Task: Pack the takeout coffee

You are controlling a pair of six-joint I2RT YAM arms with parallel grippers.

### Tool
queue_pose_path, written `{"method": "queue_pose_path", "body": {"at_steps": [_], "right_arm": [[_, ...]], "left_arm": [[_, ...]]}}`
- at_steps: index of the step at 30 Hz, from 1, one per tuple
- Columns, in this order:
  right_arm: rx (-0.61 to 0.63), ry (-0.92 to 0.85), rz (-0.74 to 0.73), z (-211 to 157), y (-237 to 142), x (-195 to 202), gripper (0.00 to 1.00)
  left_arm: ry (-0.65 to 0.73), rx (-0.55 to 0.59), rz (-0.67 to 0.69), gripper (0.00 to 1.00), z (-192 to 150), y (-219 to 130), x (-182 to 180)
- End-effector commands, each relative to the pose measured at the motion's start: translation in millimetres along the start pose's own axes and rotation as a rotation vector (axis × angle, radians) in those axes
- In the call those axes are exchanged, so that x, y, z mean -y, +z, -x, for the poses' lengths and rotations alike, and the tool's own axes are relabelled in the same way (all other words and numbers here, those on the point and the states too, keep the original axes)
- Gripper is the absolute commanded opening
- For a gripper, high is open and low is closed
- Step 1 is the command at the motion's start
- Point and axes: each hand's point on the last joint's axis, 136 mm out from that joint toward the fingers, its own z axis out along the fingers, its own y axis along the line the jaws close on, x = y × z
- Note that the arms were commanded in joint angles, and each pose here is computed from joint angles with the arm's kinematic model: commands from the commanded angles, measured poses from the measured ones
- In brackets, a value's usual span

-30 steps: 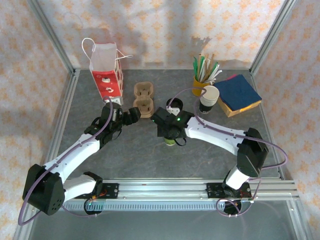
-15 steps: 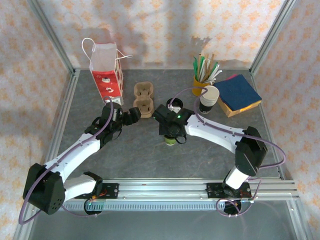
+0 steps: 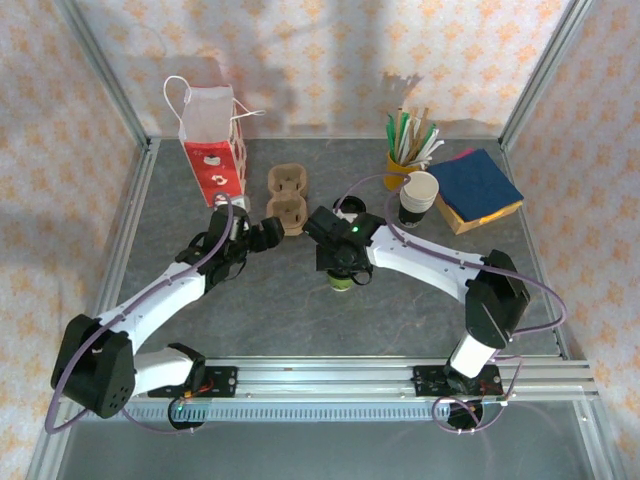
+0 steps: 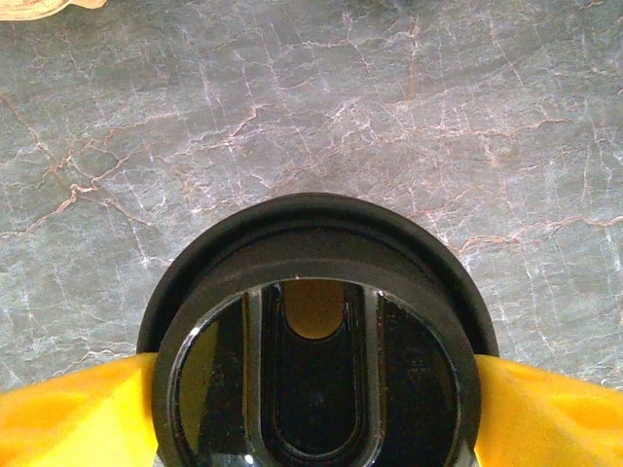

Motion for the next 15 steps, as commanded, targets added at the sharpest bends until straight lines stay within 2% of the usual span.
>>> {"method": "queue_pose_path", "body": {"at_steps": [1, 7, 15], "right_arm": [[-0.131, -0.033, -0.073, -28, 26, 14, 0.79], [-0.079, -0.023, -0.084, -14, 21, 16, 0.72], [-0.025, 0.014, -0.127, 2, 11, 45, 0.72]], "left_arm": [[0.014, 0.023, -0.034, 0.88, 11, 1, 9], [0.016, 0.041, -0.042, 0.88, 14, -3, 10], [0.016, 0.070, -0.014, 0.88, 18, -10, 2]]}}
